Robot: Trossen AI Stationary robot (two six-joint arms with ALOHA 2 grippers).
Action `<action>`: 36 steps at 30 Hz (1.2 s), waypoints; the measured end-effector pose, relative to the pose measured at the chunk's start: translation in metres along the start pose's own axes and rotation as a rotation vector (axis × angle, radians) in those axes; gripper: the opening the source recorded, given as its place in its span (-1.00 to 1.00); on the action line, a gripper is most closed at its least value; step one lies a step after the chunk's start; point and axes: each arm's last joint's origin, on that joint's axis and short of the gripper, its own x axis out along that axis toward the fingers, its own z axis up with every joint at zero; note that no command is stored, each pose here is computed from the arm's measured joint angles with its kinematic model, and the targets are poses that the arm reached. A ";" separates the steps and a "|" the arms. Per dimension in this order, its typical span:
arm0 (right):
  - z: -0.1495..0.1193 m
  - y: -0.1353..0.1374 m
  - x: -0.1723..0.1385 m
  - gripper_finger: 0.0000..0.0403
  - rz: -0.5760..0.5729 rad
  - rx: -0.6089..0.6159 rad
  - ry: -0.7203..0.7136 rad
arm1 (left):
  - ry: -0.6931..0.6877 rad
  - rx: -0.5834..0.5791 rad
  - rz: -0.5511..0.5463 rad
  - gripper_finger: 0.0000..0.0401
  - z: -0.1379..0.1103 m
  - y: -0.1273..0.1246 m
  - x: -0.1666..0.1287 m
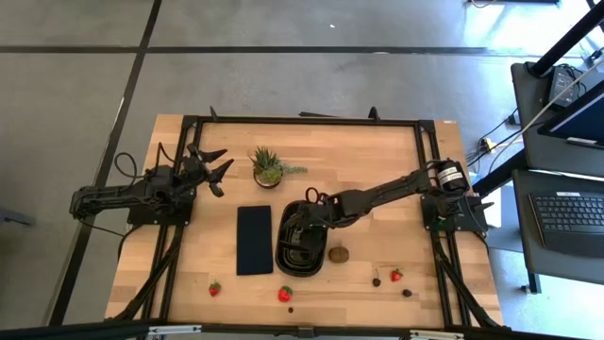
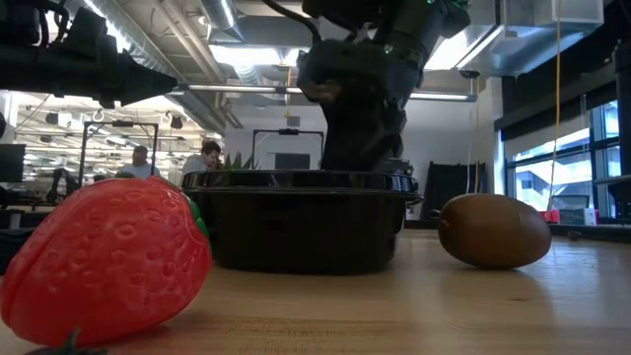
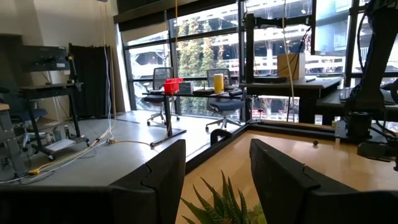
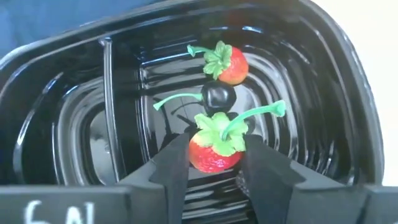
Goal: Pick and placing Produce into tupperware
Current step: Put the red strawberry into the black bin, then put the blueberry into the black bin
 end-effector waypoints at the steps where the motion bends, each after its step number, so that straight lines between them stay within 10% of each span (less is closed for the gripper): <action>1: 0.000 -0.001 0.000 -0.25 0.003 -0.003 0.007 | 0.000 0.000 0.000 -0.15 0.000 0.000 0.000; 17: 0.006 -0.018 -0.012 0.62 0.019 0.101 0.087 | 0.000 0.000 0.000 -0.15 0.000 0.000 0.000; 36: -0.059 -0.063 -0.161 0.64 -0.727 0.540 -0.179 | 0.003 0.003 -0.001 -0.15 0.000 0.000 0.000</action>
